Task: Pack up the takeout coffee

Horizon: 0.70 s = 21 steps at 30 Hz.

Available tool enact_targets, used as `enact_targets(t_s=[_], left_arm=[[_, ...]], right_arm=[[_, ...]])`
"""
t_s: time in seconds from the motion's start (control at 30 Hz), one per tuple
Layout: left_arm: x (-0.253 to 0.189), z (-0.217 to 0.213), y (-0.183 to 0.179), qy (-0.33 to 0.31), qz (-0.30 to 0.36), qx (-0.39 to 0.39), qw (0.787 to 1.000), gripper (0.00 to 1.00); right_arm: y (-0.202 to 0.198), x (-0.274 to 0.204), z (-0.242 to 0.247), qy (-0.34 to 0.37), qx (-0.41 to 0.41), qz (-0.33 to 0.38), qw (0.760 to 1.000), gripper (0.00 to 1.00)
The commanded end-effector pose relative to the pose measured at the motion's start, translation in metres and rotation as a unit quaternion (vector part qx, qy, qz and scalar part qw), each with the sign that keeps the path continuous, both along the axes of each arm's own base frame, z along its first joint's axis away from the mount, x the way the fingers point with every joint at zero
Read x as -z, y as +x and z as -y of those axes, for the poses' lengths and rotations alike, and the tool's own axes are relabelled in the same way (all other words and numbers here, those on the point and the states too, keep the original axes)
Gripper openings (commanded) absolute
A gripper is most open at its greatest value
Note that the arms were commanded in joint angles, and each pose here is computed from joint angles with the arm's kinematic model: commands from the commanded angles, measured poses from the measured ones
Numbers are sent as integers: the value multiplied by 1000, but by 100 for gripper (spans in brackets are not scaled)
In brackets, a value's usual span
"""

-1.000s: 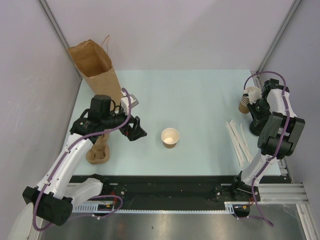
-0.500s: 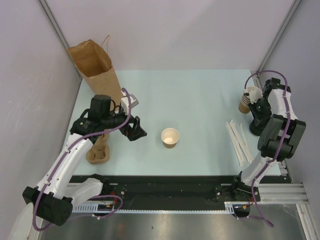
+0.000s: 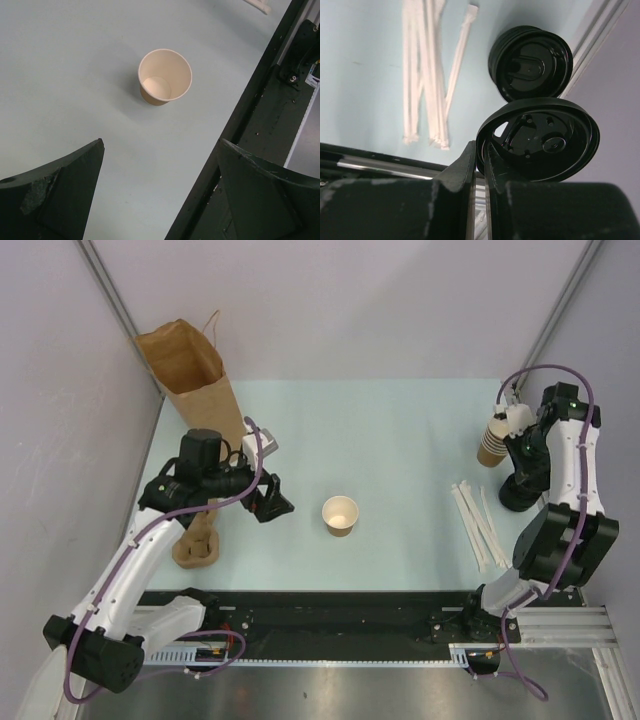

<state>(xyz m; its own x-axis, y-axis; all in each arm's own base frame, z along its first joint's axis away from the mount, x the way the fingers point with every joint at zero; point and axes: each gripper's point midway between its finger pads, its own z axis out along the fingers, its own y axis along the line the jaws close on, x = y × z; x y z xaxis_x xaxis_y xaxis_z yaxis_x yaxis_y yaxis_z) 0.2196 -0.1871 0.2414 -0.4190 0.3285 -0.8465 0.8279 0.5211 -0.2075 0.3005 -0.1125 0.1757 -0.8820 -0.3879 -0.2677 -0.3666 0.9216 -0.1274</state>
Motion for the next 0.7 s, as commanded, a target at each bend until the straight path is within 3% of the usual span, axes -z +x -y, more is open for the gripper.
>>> enact_targets(t_s=[0.0,0.13,0.33,0.47,0.53,0.57,0.6,0.63,0.67], left_arm=[[-29,3,-12,-19,76,40,996,99],[-41,5,-27,-37,127,79,988,99],[-61,8,-44,-66,204,119,970,99],[-77,10,-39,-100,253,96,957,99],[-101,12,-36,-137,303,78,940,98],[-95,15,-35,-147,304,75,938,98],[-108,17,-33,-168,325,69,928,98],[-106,19,-31,-170,321,66,929,97],[-111,23,-29,-176,329,61,926,96]], right_arm=[[-29,-43,-53,62,-28,29,997,0],[-55,-60,-125,145,-106,25,983,0],[-92,-103,-251,297,-271,17,916,0],[-110,-140,-299,434,-325,9,840,0],[-115,-152,-308,479,-338,9,810,0],[-117,-165,-319,524,-350,14,777,0],[-122,-170,-325,550,-341,-4,763,0],[-127,-183,-332,595,-341,-17,728,0],[-122,-189,-337,616,-346,-16,707,0]])
